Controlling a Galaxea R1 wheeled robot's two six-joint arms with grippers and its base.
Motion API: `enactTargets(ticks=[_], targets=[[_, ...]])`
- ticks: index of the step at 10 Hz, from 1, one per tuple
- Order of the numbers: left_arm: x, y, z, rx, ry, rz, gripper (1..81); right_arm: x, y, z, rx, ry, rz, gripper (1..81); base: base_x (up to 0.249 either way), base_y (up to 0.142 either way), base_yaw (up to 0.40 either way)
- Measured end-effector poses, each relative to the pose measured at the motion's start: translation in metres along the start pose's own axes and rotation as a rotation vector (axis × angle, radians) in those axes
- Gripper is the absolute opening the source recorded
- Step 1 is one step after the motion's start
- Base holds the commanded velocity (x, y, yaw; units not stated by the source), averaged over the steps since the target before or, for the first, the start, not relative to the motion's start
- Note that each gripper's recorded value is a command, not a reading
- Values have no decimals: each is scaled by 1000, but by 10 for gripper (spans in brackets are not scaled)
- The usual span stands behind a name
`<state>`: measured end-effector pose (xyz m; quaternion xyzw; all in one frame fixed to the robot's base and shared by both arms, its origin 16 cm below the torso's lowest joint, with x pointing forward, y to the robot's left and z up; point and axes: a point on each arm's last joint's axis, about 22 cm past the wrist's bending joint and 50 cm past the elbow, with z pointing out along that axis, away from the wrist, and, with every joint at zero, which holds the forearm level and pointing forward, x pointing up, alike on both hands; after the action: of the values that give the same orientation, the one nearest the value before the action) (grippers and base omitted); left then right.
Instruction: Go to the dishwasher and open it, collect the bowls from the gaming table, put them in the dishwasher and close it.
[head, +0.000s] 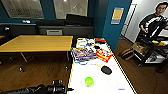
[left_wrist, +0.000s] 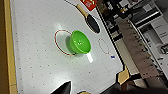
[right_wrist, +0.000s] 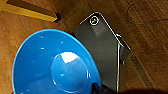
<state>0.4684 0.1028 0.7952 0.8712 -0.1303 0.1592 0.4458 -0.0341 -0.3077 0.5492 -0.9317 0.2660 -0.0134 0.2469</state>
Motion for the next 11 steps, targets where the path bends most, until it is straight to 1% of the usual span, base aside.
enactTargets(ticks=[1,2,3,4,5,6,8,10,11], targets=[[0,-7,5,8,-14,-13,811,-3,2,-1,-6,-11,4,10,0,0,0],[4,-5,12,0,-17,-18,811,-1,0,0,-5,-9,6,10,0,0,0],[4,0,18,-11,-25,-16,811,-1,1,0,-6,-10,3,10,0,0,0],[6,4,22,-17,-28,-11,811,-1,0,0,-4,-10,3,10,0,0,0],[10,4,26,-17,-25,-7,811,-1,-1,0,-3,-10,3,10,0,0,0],[11,7,34,-23,-28,-4,811,-1,0,0,-4,-11,1,10,0,0,0],[11,14,54,-32,-54,4,811,-2,0,0,-4,-11,0,10,0,0,0],[11,11,63,-24,-68,5,811,-2,-1,-1,-2,-8,-6,10,0,0,0],[12,16,74,-34,-81,13,811,-1,0,-2,-1,7,3,10,0,0,0]])
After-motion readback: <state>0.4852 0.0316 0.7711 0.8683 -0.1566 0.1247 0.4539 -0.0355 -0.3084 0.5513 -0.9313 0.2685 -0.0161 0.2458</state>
